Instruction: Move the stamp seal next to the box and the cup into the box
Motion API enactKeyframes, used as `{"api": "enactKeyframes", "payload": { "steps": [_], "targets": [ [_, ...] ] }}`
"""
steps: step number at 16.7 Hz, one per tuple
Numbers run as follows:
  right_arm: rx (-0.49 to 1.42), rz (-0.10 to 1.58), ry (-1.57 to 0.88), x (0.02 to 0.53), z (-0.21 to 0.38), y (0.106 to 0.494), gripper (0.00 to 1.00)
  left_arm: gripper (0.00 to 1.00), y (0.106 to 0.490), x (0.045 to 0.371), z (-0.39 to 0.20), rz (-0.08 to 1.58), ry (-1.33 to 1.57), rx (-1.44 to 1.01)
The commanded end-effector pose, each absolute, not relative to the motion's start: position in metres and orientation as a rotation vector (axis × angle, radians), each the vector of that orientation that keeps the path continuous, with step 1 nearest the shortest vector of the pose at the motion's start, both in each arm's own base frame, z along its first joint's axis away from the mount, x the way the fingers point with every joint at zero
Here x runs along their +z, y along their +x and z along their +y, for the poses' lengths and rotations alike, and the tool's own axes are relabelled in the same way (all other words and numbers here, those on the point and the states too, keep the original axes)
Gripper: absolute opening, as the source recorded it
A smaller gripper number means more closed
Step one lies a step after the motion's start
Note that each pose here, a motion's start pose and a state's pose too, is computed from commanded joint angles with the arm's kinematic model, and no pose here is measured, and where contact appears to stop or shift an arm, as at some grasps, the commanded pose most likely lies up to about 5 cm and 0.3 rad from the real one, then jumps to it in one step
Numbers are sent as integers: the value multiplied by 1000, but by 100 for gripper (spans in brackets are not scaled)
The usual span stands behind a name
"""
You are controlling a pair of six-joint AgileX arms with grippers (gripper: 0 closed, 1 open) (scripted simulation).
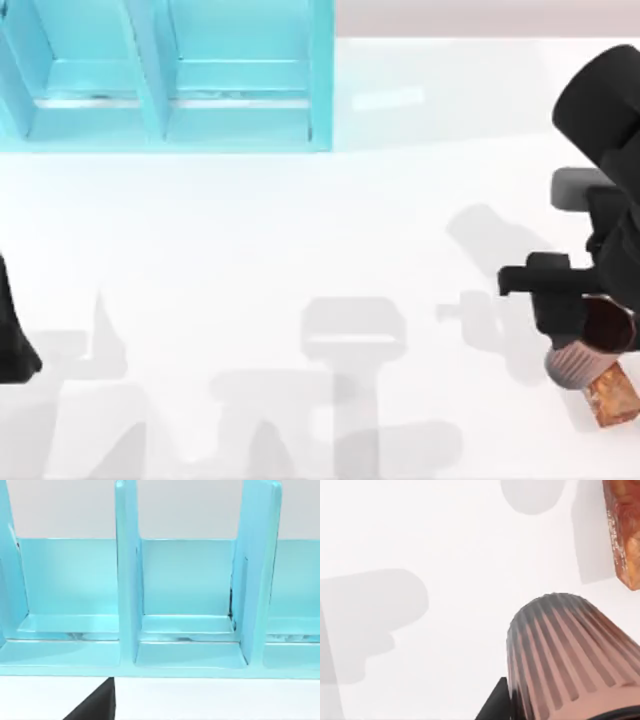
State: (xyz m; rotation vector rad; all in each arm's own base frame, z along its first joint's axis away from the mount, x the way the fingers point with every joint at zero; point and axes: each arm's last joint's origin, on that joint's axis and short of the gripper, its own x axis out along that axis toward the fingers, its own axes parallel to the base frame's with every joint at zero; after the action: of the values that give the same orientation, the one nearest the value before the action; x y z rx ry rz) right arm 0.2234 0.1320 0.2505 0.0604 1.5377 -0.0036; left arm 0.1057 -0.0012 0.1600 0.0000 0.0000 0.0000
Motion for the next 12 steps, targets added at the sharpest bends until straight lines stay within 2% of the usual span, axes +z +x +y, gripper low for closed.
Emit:
{"api": "enactKeyframes", "payload": {
  "steps": [3,6,12],
  "targets": [
    [-11,1493,99,252,87,253,0,100,106,160,-1,0,0,0],
    [-41,1438,113,253,14,271,0,100,106,160,-1,0,0,0],
    [-72,1463,68,248,-112,256,0,100,106,160,-1,0,0,0]
  ]
}}
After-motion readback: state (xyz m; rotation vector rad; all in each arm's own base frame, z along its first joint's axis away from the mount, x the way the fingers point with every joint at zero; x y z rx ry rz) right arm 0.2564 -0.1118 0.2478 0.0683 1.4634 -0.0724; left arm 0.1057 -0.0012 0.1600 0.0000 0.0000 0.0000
